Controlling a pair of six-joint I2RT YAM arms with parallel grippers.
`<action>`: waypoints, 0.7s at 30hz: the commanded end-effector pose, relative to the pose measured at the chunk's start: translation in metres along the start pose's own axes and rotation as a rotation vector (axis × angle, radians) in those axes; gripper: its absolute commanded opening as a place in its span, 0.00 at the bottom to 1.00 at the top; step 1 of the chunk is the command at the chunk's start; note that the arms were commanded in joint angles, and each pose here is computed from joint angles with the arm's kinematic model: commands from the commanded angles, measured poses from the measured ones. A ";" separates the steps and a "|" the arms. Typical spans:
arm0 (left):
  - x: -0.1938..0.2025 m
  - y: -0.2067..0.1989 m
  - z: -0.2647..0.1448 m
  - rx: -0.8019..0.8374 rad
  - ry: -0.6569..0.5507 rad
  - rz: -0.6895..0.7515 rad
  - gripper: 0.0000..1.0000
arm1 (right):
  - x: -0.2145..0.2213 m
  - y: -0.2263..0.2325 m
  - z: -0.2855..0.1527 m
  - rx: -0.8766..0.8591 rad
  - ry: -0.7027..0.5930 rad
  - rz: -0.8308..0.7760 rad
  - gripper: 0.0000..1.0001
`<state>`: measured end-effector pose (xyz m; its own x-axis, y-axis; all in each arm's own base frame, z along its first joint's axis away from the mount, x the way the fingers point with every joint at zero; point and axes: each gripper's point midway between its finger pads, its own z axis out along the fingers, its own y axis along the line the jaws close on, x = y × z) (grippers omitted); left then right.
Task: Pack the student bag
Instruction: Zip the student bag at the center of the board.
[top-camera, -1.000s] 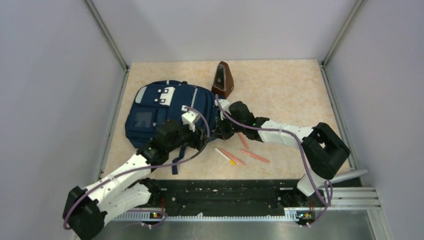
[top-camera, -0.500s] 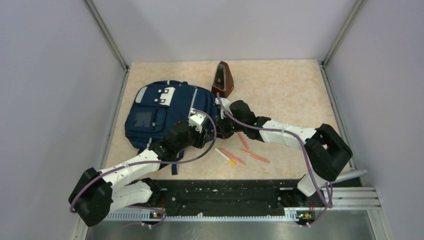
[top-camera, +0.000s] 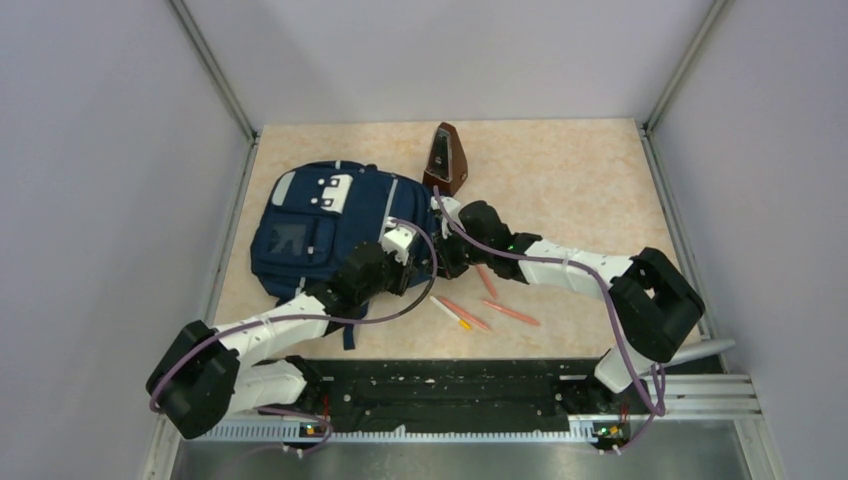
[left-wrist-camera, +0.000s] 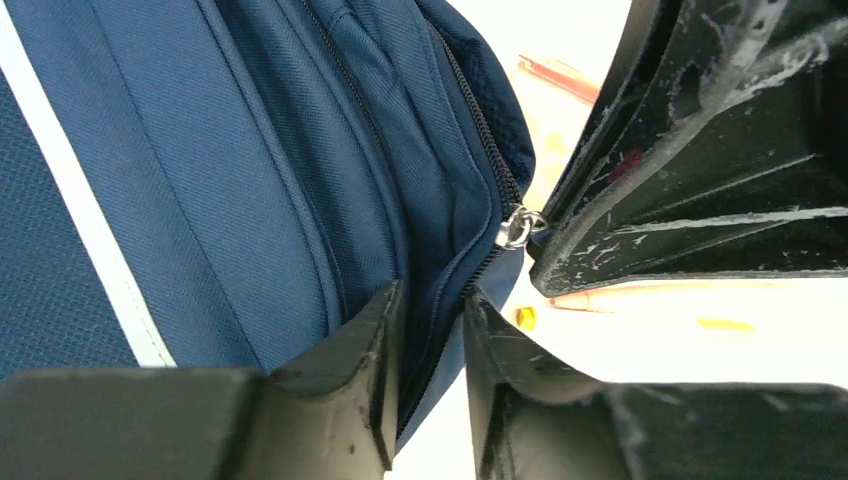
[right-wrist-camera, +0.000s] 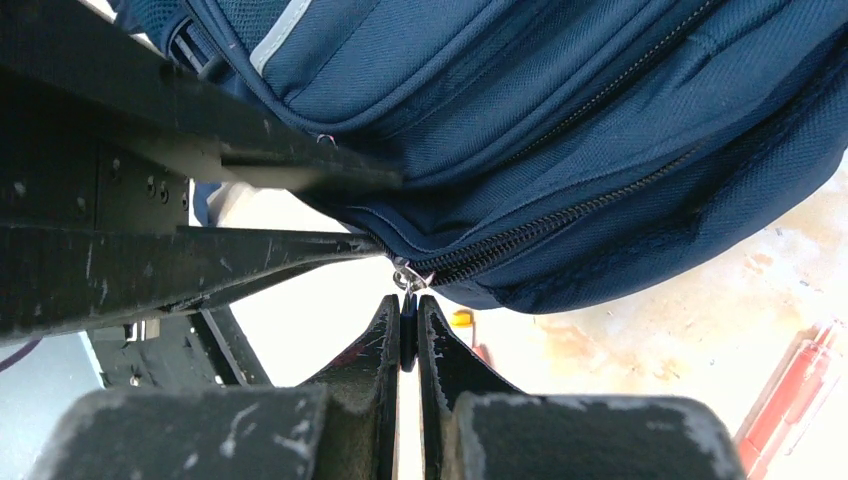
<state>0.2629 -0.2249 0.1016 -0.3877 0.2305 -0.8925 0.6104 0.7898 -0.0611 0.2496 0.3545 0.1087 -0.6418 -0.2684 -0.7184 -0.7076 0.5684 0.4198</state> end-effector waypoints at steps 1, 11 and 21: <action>-0.008 0.002 0.006 -0.018 -0.024 -0.002 0.18 | -0.054 0.025 -0.025 -0.042 -0.136 -0.045 0.00; -0.004 0.014 -0.017 -0.097 -0.038 -0.059 0.00 | -0.071 -0.023 -0.044 0.169 -0.132 0.047 0.00; 0.000 0.026 -0.046 -0.218 -0.022 -0.268 0.00 | -0.100 -0.082 -0.059 0.423 -0.111 0.000 0.00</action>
<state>0.2504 -0.2039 0.1218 -0.4391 0.0862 -0.8943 0.4851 0.8606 -0.1552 0.3030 0.3248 0.1577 -0.6454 -0.2230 -0.7306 -0.6093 0.7270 0.3164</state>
